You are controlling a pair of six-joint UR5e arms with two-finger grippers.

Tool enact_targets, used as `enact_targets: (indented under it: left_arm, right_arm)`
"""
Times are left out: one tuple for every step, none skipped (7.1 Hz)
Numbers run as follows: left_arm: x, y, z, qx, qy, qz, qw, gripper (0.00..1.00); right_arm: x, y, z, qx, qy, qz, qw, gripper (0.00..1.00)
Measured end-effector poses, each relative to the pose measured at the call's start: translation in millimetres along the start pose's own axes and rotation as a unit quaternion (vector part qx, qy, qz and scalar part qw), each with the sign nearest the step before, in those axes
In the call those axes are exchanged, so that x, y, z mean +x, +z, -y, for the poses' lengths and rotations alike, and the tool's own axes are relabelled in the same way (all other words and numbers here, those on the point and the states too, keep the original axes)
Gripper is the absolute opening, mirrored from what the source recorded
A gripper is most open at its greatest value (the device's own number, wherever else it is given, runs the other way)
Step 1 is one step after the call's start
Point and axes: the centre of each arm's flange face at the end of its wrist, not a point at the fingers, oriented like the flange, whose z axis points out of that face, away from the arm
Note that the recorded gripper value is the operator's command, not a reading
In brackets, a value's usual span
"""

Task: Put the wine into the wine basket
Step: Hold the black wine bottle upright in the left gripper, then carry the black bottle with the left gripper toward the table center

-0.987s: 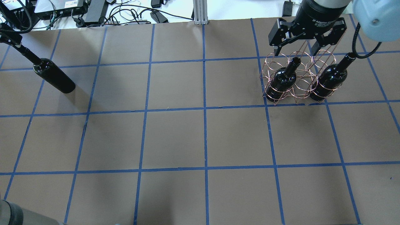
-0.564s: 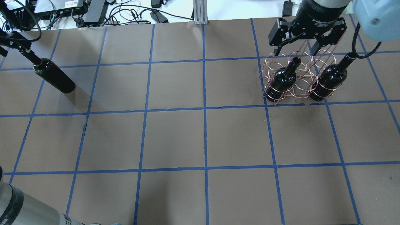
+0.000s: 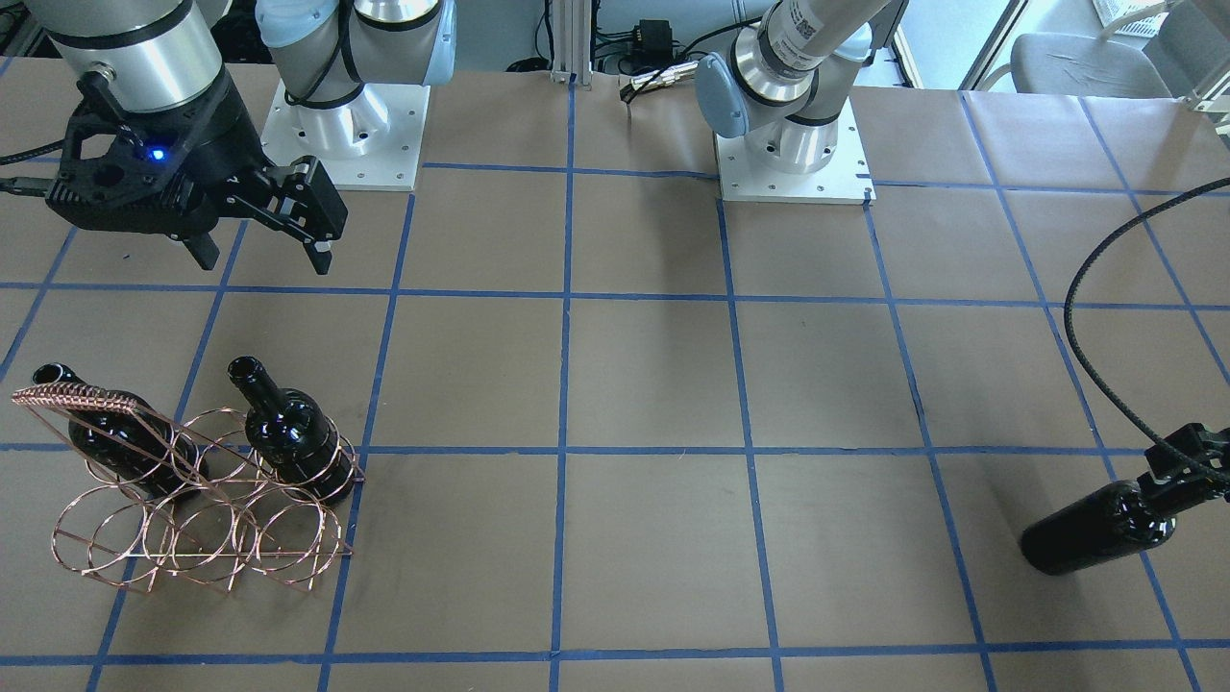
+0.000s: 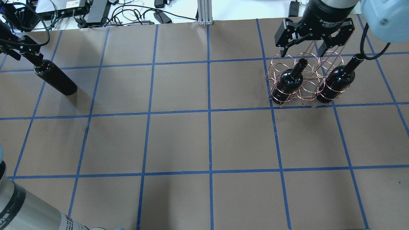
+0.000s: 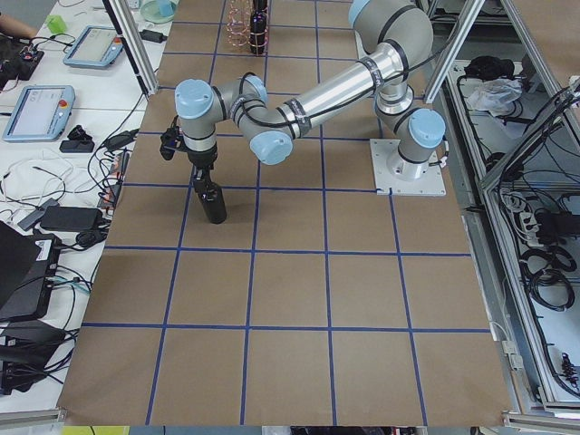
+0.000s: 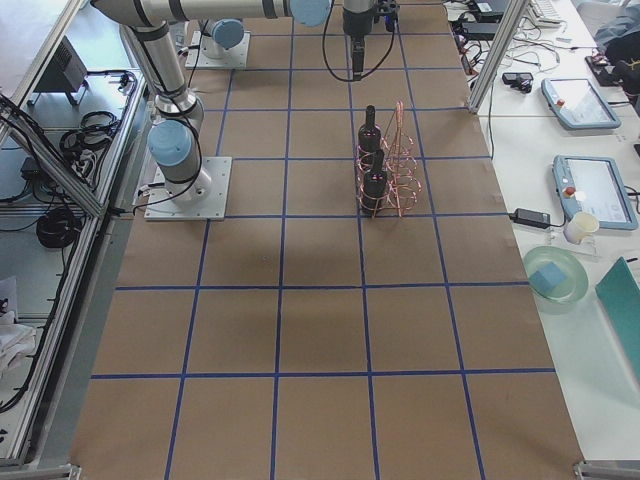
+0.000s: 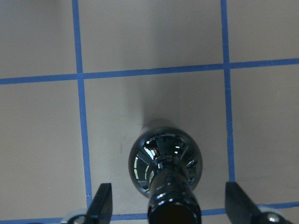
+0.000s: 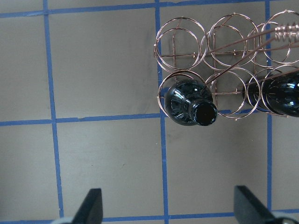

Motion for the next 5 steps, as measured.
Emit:
enact_targets:
  left_arm:
    - [0.0,3.7,1.1,0.001,-0.002,-0.005,1.0,0.76]
    - [-0.5,5.7,1.9,0.001,-0.002,-0.005,1.0,0.76]
    - [-1.1,6.6,2.8,0.003,-0.001,-0.004,1.0,0.66]
    - [-1.6,6.7,3.3,0.005,-0.001,-0.002,1.0,0.66]
    - [-2.0,6.1,3.9,0.007,-0.002,0.0,1.0,0.67]
  right_arm:
    - [-0.3,-0.1,-0.2,0.0,0.0,0.0,1.0,1.0]
    - [-0.6,0.0,-0.2,0.0,0.0,0.0,1.0,1.0]
    - [-0.6,0.1,-0.1,0.0,0.0,0.0,1.0,1.0]
    - [-0.6,0.2,-0.1,0.0,0.001,0.0,1.0,1.0]
    - [-0.7,0.2,-0.1,0.0,0.001,0.0,1.0,1.0]
